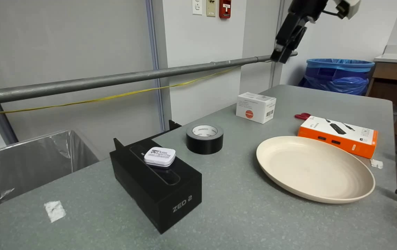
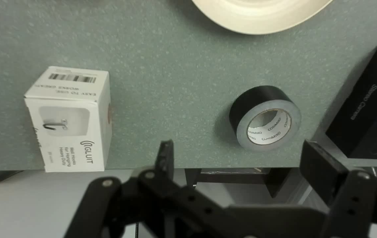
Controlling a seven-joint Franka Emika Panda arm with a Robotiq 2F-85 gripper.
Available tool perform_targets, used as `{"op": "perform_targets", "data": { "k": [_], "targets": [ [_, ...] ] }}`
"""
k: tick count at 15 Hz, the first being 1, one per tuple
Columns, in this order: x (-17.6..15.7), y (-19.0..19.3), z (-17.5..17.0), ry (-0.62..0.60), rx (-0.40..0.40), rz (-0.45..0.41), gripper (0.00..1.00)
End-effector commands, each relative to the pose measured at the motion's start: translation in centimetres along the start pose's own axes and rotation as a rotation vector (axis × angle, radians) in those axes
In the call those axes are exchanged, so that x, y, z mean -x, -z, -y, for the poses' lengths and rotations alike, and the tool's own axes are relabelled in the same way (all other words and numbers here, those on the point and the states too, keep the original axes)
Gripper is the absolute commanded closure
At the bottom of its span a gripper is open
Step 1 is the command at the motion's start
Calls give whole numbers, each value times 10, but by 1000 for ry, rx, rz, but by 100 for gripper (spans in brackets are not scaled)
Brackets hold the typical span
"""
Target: Put the roll of tape of the plate
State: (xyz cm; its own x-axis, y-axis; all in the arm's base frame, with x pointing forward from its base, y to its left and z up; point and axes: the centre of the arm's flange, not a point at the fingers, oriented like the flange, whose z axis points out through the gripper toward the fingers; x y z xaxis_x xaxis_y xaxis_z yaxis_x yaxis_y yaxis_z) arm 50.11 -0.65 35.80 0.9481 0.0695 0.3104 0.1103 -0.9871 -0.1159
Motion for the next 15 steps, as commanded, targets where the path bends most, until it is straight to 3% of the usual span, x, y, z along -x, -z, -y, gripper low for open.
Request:
{"op": "perform_targets", "data": {
  "k": [1, 6, 7, 15],
  "targets": [
    [-54, -74, 27, -13, 43, -47, 0],
    [-83, -142, 59, -66, 59, -29, 0],
    [-53, -121, 52, -34, 46, -24, 0],
    [-69, -163, 59, -33, 48, 3, 0]
  ]
}}
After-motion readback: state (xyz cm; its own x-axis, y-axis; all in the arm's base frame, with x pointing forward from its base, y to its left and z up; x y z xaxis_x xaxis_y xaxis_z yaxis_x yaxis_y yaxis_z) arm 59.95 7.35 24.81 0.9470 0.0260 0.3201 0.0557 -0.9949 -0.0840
